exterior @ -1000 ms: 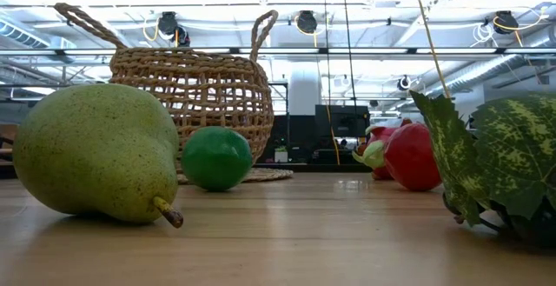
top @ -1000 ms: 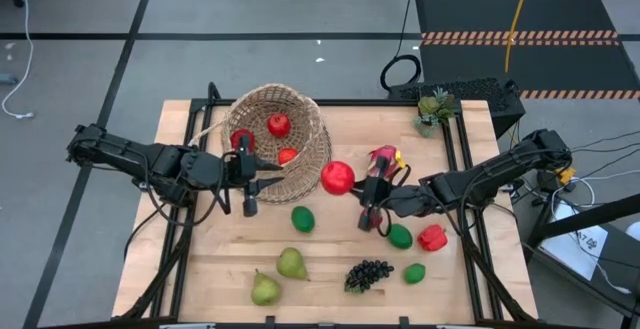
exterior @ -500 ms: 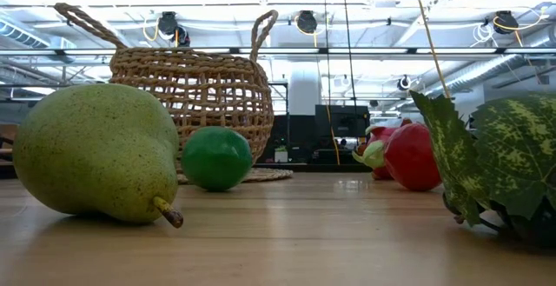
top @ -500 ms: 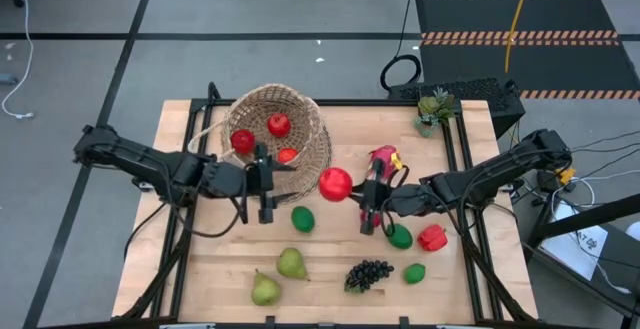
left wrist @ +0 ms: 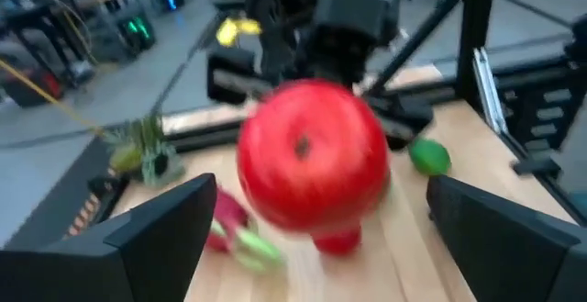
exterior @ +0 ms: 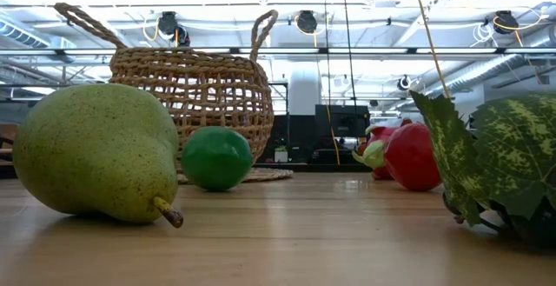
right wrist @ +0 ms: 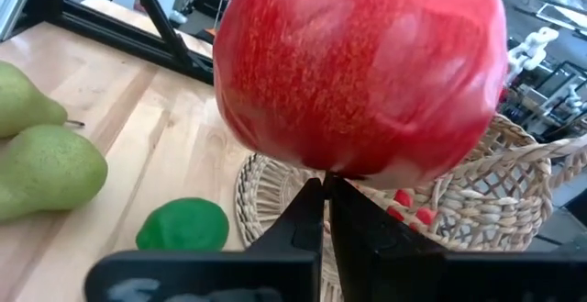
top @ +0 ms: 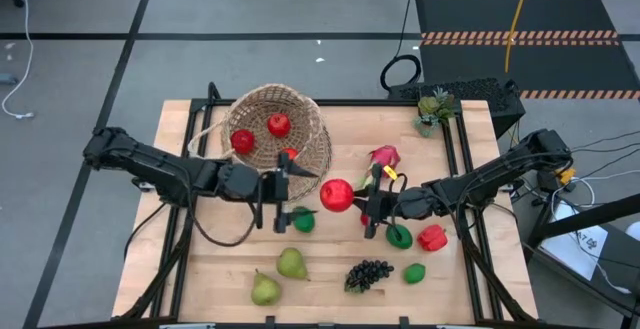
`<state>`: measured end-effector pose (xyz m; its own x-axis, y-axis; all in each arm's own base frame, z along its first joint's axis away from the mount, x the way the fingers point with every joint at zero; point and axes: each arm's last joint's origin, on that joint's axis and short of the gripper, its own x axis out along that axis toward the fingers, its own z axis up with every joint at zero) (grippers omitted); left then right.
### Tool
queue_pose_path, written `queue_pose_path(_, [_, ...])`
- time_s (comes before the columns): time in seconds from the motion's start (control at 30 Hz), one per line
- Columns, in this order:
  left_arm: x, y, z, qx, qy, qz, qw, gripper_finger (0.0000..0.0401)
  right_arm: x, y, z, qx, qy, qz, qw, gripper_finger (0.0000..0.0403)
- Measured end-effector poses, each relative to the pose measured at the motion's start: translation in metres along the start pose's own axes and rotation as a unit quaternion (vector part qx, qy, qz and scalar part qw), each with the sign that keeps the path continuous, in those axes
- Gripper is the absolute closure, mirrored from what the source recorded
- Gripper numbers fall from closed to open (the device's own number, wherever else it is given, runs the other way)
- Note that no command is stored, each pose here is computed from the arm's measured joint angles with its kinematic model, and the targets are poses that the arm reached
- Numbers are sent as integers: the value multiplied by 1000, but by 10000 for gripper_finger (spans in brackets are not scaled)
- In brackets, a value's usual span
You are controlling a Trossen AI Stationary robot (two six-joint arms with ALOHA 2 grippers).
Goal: Build produce basket
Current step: Put the apple into the basket
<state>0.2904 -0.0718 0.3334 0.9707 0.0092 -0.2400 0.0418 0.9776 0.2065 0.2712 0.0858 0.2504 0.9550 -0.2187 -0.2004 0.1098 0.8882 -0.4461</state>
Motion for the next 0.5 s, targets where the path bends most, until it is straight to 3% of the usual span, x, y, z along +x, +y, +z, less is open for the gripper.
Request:
queue_pose_path(0.17, [10,6,0,-9,-21,11,1000,8,0,0,0,-12,-1,0,1000,399])
queue_pose_path(0.33, [22,8,-6,-20,-22,-35,999,8,0,0,-1,-11,2,0,1000,399])
queue_pose_path(0.5, [27,8,-6,-25,-35,-37,998,8,0,0,-1,4,4,1,1000,399])
